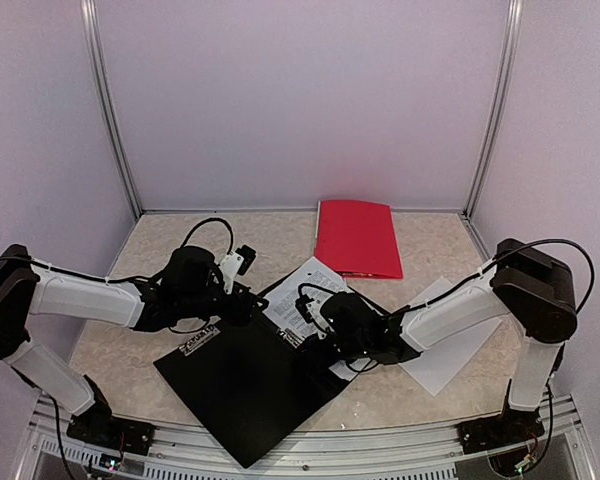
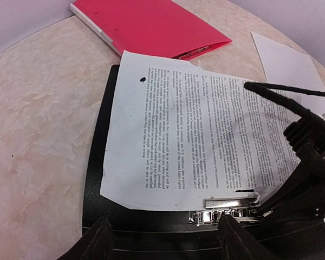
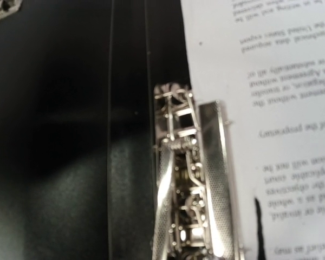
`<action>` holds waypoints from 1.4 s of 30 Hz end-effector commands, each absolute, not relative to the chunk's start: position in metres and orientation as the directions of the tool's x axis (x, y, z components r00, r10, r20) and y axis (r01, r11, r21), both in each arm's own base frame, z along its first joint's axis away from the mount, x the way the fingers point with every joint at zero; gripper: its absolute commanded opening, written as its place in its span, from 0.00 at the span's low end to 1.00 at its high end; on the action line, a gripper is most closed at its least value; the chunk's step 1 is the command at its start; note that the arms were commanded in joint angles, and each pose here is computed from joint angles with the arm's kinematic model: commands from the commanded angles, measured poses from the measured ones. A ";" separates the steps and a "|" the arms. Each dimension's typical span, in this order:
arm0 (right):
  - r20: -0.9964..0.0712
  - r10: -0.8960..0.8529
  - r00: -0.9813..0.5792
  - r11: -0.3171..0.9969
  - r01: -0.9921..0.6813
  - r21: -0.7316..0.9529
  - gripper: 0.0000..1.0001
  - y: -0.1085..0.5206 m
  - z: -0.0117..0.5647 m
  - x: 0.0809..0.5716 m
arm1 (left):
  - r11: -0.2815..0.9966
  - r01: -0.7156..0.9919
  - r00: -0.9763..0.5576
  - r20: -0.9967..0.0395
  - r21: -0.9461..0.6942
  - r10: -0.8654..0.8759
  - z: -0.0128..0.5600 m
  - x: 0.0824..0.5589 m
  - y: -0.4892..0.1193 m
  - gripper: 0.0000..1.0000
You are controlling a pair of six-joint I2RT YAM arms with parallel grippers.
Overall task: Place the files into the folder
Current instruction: Clamp the file at the center of the board.
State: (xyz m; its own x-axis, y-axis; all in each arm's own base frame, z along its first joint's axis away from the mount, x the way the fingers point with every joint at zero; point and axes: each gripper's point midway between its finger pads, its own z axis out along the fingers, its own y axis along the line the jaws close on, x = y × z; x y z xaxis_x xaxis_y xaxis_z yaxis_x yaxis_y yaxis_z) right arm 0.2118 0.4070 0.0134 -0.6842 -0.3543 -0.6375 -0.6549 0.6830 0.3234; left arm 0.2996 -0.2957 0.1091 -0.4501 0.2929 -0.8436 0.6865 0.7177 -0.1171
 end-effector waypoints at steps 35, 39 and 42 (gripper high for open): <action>-0.160 -0.776 -0.611 0.568 -0.786 0.243 0.00 0.287 -0.058 0.141 | 0.071 0.995 0.021 -0.827 0.074 0.562 0.058 0.219 -0.322 0.59; -0.171 -0.776 -0.607 0.560 -0.787 0.258 0.00 0.284 -0.055 0.146 | 0.023 0.994 0.078 -0.813 0.111 0.577 0.049 0.228 -0.333 0.58; -0.189 -0.770 -0.610 0.553 -0.784 0.282 0.00 0.287 -0.051 0.147 | -0.008 0.989 0.126 -0.823 0.146 0.554 0.047 0.232 -0.341 0.57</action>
State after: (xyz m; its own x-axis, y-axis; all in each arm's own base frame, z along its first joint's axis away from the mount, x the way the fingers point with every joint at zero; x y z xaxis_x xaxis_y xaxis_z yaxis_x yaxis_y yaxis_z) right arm 0.1971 0.3771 0.0224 -0.5289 -0.6223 -0.5771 -0.8442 0.4556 0.2825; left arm 0.2291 -0.3273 0.0437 0.0077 0.5868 -0.8097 0.9948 0.0776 0.0657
